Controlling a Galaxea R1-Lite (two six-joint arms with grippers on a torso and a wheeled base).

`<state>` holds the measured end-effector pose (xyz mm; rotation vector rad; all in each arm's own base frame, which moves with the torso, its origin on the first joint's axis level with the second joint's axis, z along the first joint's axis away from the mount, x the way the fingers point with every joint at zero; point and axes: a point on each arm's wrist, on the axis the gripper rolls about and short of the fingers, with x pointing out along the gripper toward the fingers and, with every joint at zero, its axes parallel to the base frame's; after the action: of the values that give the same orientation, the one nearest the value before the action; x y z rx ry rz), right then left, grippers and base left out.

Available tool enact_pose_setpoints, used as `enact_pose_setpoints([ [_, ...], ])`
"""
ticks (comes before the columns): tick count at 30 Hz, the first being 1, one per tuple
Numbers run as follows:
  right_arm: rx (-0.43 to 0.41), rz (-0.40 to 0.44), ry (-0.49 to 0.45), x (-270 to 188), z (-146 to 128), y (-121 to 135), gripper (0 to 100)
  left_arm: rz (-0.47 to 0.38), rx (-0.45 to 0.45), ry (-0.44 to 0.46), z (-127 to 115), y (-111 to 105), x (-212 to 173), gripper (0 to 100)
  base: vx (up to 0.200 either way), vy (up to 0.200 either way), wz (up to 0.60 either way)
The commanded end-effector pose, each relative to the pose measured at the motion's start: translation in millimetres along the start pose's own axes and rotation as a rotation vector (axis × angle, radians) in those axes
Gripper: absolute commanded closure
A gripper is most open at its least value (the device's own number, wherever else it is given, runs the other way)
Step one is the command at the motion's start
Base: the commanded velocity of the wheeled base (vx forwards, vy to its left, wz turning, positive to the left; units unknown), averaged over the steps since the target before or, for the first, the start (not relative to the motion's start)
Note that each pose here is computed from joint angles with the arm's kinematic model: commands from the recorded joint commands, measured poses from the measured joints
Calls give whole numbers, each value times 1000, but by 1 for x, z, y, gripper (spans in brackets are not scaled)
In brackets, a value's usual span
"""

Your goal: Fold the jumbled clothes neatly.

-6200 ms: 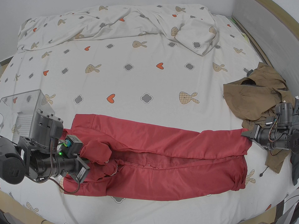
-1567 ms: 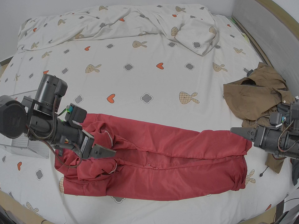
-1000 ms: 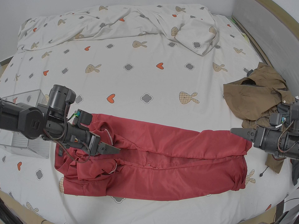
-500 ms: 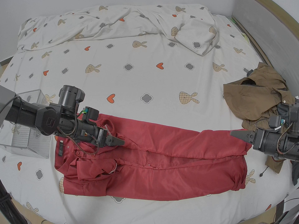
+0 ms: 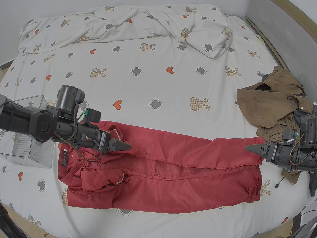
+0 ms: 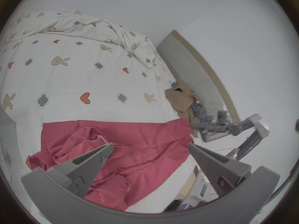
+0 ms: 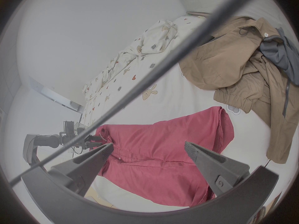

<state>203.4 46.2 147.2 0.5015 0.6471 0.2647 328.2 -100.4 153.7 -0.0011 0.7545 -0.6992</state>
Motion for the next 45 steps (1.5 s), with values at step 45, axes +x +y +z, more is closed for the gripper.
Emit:
enact_pose_setpoints([
  [45, 76, -46, 154, 27, 1, -70, 0, -188, -131, -293, -28, -80, -169, 0, 0, 0, 0],
])
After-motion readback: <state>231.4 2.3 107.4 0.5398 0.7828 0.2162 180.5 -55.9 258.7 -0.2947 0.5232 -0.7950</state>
